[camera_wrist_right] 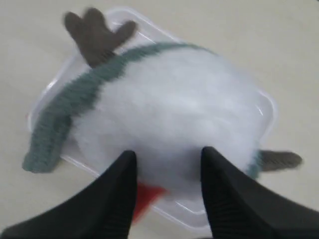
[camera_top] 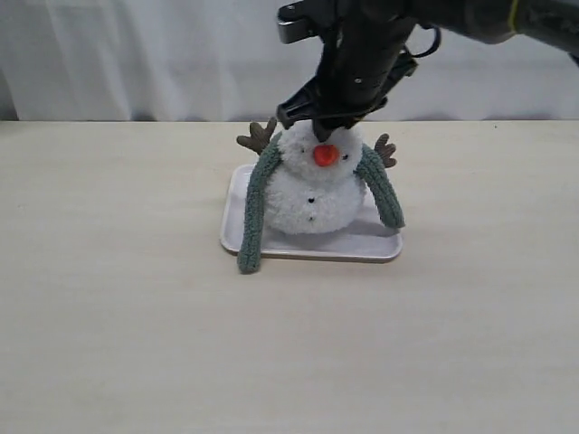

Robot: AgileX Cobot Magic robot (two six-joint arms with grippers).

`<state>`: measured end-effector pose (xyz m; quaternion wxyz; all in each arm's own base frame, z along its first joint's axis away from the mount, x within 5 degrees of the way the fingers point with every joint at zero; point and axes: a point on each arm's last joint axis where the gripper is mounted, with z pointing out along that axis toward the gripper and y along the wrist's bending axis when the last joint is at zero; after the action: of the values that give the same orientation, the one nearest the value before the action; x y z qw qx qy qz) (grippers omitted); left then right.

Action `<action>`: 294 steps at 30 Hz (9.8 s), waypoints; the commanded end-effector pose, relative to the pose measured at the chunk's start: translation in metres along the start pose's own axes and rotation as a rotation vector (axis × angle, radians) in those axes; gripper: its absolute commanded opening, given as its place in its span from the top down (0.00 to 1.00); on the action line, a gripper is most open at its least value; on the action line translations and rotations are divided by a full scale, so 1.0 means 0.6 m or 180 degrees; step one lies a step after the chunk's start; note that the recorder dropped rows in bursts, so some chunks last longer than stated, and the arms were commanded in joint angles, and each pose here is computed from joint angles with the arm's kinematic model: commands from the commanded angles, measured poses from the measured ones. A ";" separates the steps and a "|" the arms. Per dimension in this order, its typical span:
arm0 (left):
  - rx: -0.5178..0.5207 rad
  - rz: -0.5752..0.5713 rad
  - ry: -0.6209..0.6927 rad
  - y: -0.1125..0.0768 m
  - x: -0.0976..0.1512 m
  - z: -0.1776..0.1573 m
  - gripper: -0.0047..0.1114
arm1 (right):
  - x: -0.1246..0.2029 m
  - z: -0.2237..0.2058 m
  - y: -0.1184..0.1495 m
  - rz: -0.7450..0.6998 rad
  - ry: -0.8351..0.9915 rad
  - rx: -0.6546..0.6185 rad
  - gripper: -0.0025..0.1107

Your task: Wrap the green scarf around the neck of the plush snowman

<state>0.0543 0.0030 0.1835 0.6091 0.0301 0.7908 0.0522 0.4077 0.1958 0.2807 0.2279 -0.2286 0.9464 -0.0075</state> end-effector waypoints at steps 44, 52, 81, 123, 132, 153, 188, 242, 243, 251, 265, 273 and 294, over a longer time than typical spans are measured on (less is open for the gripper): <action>-0.0003 -0.0003 -0.0038 0.000 0.000 0.000 0.96 | 0.174 0.130 -0.085 -0.0125 -0.0036 -0.0013 0.94; -0.0003 -0.0003 -0.0038 0.000 0.000 0.000 0.96 | 0.176 0.025 -0.095 -0.0112 0.0170 0.0047 0.94; -0.0003 -0.0003 -0.0032 0.000 0.000 0.000 0.96 | 0.191 0.016 -0.126 0.0502 0.0180 -0.0837 0.94; -0.0003 -0.0003 -0.0036 0.000 0.000 0.000 0.96 | 0.221 0.158 -0.051 0.0387 0.0468 -0.1335 0.53; -0.0003 -0.0003 -0.0028 0.000 0.000 0.000 0.96 | 0.229 0.117 -0.039 0.0276 0.0762 -0.1656 0.54; -0.0003 -0.0003 -0.0028 0.000 0.000 0.000 0.96 | 0.156 0.040 -0.064 0.0199 0.0096 -0.1355 0.87; -0.0003 -0.0003 -0.0031 0.000 0.000 0.000 0.96 | 0.181 0.131 -0.090 0.0489 0.0391 -0.0680 0.94; -0.0003 -0.0003 -0.0030 0.000 0.000 0.000 0.96 | 0.215 0.136 -0.032 0.0464 0.1175 -0.1970 0.51; -0.0003 -0.0003 -0.0030 0.000 0.000 0.000 0.96 | 0.215 0.135 -0.032 0.0462 0.1169 -0.1969 0.51; -0.0003 -0.0003 -0.0030 0.000 0.000 0.000 0.96 | 0.186 0.080 -0.044 0.0486 0.0644 -0.1747 0.51; -0.0003 -0.0003 -0.0030 0.000 0.000 0.000 0.96 | 0.147 -0.028 0.061 0.0044 -0.0653 -0.1352 0.51; -0.0003 -0.0003 -0.0030 0.000 0.000 0.000 0.96 | 0.150 0.017 0.174 -0.0375 -0.0822 -0.1015 0.51; -0.0003 -0.0003 -0.0038 0.000 0.000 0.000 0.96 | 0.151 0.154 0.187 0.0432 -0.0385 -0.0472 0.51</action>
<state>0.0542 0.0031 0.1833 0.6083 0.0306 0.7914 0.0528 0.3251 0.2624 0.1513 0.2614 -0.1878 0.9431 0.0830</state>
